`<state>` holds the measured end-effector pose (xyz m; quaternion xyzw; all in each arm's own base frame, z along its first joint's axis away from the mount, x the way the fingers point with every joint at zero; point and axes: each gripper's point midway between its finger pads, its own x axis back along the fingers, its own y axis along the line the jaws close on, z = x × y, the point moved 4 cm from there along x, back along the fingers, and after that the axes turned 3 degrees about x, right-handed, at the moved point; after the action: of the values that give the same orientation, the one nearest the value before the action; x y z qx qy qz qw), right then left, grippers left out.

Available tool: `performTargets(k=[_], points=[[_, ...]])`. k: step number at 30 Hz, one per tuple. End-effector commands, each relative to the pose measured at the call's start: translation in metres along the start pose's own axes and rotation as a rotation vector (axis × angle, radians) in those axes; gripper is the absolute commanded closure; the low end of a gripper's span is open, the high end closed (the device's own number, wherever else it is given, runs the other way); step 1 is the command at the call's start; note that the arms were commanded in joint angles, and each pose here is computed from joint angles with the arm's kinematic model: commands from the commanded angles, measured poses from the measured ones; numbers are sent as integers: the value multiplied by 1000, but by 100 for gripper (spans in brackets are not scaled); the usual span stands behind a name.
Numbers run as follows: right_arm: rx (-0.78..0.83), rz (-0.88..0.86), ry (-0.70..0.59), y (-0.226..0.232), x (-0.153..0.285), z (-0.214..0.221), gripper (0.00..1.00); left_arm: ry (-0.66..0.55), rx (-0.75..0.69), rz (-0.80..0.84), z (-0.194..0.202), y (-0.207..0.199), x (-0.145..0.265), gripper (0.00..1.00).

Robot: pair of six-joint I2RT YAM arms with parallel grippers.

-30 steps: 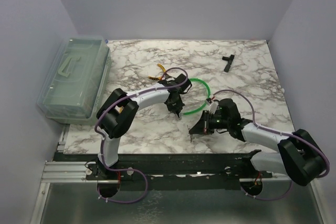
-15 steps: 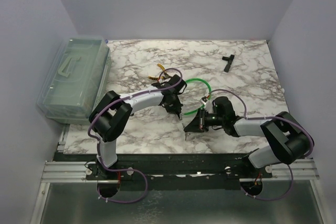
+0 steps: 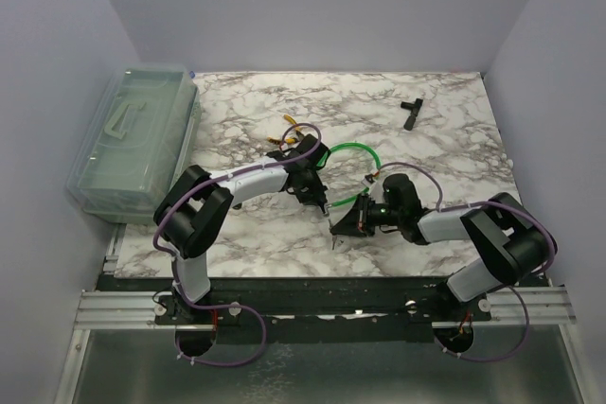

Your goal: Unlock with the key

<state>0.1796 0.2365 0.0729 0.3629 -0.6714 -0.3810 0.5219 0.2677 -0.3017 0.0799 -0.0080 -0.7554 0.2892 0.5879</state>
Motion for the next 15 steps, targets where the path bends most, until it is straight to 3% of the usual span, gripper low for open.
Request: performTargets(k=[1,15], points=[[-24,-4,-37,0,-5,-9,100,-3,19,113,-3,-20,15,100],[-64,20,-75,-4,-7,-14,100,-7,44,130,-3,-18,16,100]])
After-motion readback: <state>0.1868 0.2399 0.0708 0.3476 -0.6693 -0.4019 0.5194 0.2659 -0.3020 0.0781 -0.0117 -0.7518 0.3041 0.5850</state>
